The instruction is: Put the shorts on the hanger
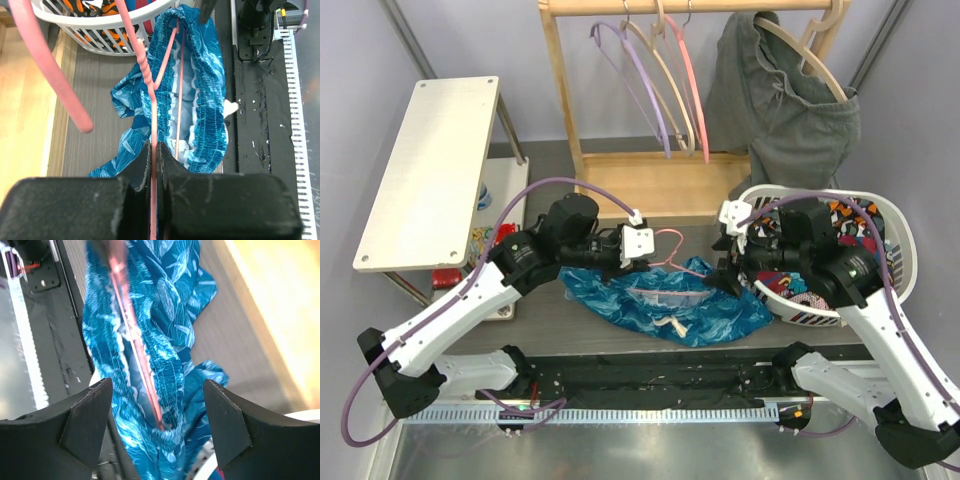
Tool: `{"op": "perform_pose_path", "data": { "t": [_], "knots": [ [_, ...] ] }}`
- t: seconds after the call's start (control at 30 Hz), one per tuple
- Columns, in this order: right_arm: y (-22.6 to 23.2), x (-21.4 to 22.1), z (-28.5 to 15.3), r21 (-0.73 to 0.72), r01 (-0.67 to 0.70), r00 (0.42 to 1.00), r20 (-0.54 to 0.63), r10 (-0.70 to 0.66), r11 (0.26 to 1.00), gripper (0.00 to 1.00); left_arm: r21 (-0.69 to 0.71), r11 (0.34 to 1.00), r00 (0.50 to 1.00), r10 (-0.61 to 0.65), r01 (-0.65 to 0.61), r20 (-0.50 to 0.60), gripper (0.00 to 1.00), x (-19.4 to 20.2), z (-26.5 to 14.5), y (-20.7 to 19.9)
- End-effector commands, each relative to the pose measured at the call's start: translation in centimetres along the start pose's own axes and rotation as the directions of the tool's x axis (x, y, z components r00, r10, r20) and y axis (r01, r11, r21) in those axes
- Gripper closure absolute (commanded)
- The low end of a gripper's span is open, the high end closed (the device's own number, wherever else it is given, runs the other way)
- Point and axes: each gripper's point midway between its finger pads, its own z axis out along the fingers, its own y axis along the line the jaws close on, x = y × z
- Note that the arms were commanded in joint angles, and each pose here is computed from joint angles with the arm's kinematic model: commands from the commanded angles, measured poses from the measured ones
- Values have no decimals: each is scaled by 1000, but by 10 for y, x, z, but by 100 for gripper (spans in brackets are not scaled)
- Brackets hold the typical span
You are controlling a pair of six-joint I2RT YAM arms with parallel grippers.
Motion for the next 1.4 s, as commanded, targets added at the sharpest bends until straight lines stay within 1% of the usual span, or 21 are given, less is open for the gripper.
{"op": "perform_pose_path", "data": {
  "t": [0.0,0.2,0.33,0.43,0.47,0.53,0.57,0.6,0.63,0.67,0.7,0.73,0.77,0.8,0.87,0.97,1.0,1.03,1.17,1.2,1.37],
  "knots": [
    [10,13,5,-58,153,988,40,-151,986,22,13,1000,996,12,-14,86,100,-26,-15,-4],
    [8,13,26,-93,173,981,108,-163,980,26,25,1000,996,5,-7,87,100,-25,-14,-7],
    [9,14,37,-136,161,981,129,-143,978,34,19,1000,996,4,-6,86,100,-27,-15,-5],
    [12,21,41,-152,159,982,122,-141,975,57,15,1000,996,-6,5,84,100,-27,-17,-4],
    [12,24,41,-152,153,984,117,-136,976,73,-2,1000,996,-18,18,87,100,-28,-18,-1],
    [14,22,34,-138,141,985,119,-125,980,94,-20,998,995,-50,52,90,100,-28,-19,4],
    [14,21,31,-126,116,988,112,-102,985,99,-28,996,993,-76,79,90,100,-29,-21,6],
    [12,14,26,-94,85,990,117,-73,992,99,-42,995,992,-91,96,92,100,-30,-21,9],
    [-2,15,24,-10,31,996,88,-30,999,99,-56,992,990,-111,116,90,99,-29,-21,13],
    [-4,10,19,20,-65,994,86,63,998,99,-81,985,985,-144,152,96,92,-32,-24,21],
    [-5,12,16,37,-93,993,75,90,995,99,-92,981,982,-159,168,98,73,-33,-25,25],
    [-6,14,12,57,-117,991,66,114,991,99,-117,975,979,-178,190,103,60,-33,-29,34],
    [-6,16,10,73,-183,982,65,178,980,99,-132,971,976,-182,198,120,48,-38,-32,40],
    [-9,16,7,96,-209,977,73,203,973,99,-152,965,972,-198,216,128,31,-39,-34,46],
    [-14,24,5,140,-280,960,68,273,950,99,-206,952,968,-195,226,160,22,-45,-44,63],
    [-24,40,5,209,-380,925,57,377,901,99,-263,934,961,-196,243,193,17,-53,-59,81],
    [-29,44,3,234,-430,902,69,426,872,99,-278,928,960,-196,248,200,17,-54,-63,85],
    [-36,44,0,265,-439,897,81,434,858,99,-285,927,960,-191,245,204,16,-56,-66,86],
    [-58,39,-12,319,-568,822,175,542,759,99,-301,922,959,-184,245,216,15,-54,-74,83],
    [-68,40,-19,347,-590,806,206,555,729,99,-296,924,959,-182,242,215,15,-52,-75,79],
    [-96,19,-39,378,-644,765,312,564,665,99,-303,922,960,-178,239,217,15,-47,-78,74]
  ]
}}
